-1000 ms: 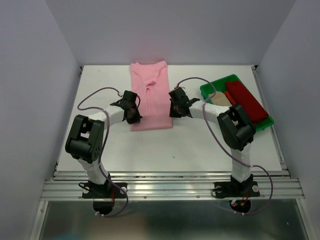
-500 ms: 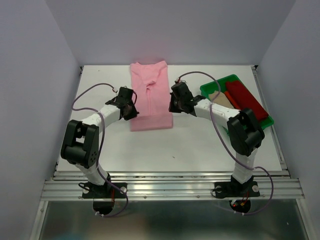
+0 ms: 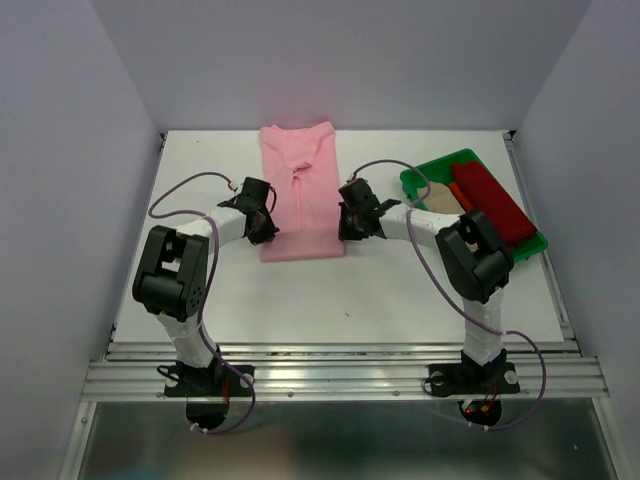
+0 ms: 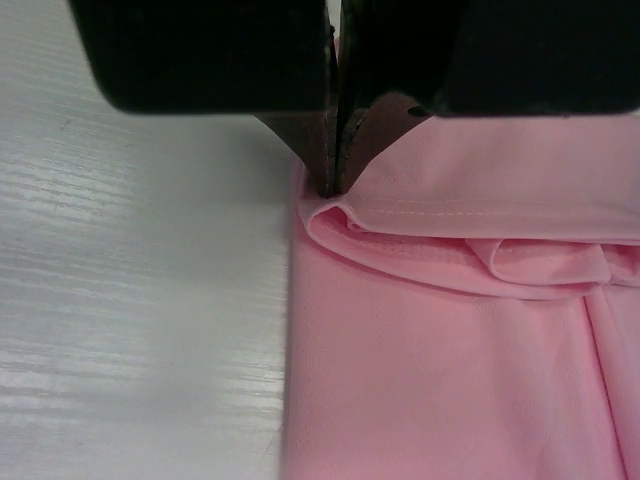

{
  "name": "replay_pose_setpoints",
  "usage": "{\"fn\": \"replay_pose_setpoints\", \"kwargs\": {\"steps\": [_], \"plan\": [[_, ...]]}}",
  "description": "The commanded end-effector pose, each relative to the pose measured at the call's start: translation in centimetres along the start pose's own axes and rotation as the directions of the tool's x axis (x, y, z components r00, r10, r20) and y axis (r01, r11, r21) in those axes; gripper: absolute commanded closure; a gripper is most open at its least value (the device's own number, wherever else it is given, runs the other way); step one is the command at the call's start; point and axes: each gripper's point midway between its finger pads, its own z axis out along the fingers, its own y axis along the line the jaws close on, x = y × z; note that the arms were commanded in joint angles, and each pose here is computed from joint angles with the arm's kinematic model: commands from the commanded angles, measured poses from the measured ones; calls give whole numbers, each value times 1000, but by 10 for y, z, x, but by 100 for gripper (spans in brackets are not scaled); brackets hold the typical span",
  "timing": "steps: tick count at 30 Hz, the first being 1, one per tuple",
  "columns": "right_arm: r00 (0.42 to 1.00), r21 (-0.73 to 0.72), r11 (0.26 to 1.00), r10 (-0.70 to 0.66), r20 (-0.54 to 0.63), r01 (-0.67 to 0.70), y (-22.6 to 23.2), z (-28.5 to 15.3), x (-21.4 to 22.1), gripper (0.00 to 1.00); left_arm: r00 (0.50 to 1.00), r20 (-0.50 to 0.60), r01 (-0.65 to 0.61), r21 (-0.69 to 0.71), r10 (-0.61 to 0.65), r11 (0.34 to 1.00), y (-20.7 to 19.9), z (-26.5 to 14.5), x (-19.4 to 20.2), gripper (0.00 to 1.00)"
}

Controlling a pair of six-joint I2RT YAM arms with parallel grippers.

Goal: Roll the t-shirts
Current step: Roll the T-shirt to the center of the board.

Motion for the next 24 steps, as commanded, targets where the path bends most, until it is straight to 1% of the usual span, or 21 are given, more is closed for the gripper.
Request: {"fn": "replay_pose_setpoints", "kwargs": {"steps": [1, 3, 8, 11, 13, 16, 17, 18, 20, 24], "plan": [[1000, -18, 1000, 5, 31, -5, 6, -2, -6, 99, 998, 61, 7, 21, -8, 1000, -10, -9, -22, 100], [999, -24, 1000, 9, 45, -8, 8, -9, -12, 99, 997, 76, 7, 25, -9, 1000, -12, -17, -27, 100], [997, -61, 998, 12, 79, -7, 20, -33, -23, 99, 987, 159, 13, 43, -20, 999, -18, -57, -52, 100], [994, -104, 995, 10, 109, 1, 34, -50, -32, 99, 984, 179, -4, 88, -12, 996, -24, -76, -51, 100], [994, -139, 990, -8, 110, 23, 52, -57, -28, 99, 988, 157, -26, 136, 4, 990, -36, -83, -41, 100], [996, -159, 986, -29, 86, 42, 66, -52, -16, 99, 995, 88, -53, 186, 37, 981, -48, -75, -9, 100], [996, -166, 985, -38, 77, 51, 72, -50, -10, 99, 997, 72, -55, 227, 39, 972, -58, -76, -4, 100], [997, -167, 985, -36, 67, 47, 72, -47, -7, 99, 999, 36, -48, 242, 40, 969, -57, -70, 9, 100], [999, -165, 985, -41, 33, 46, 73, -38, 5, 99, 999, 12, -35, 257, 33, 966, -60, -62, 19, 100], [999, -130, 991, -35, 5, 35, 62, -23, 19, 99, 999, -14, -35, 262, 40, 964, -60, -49, 28, 100]]}}
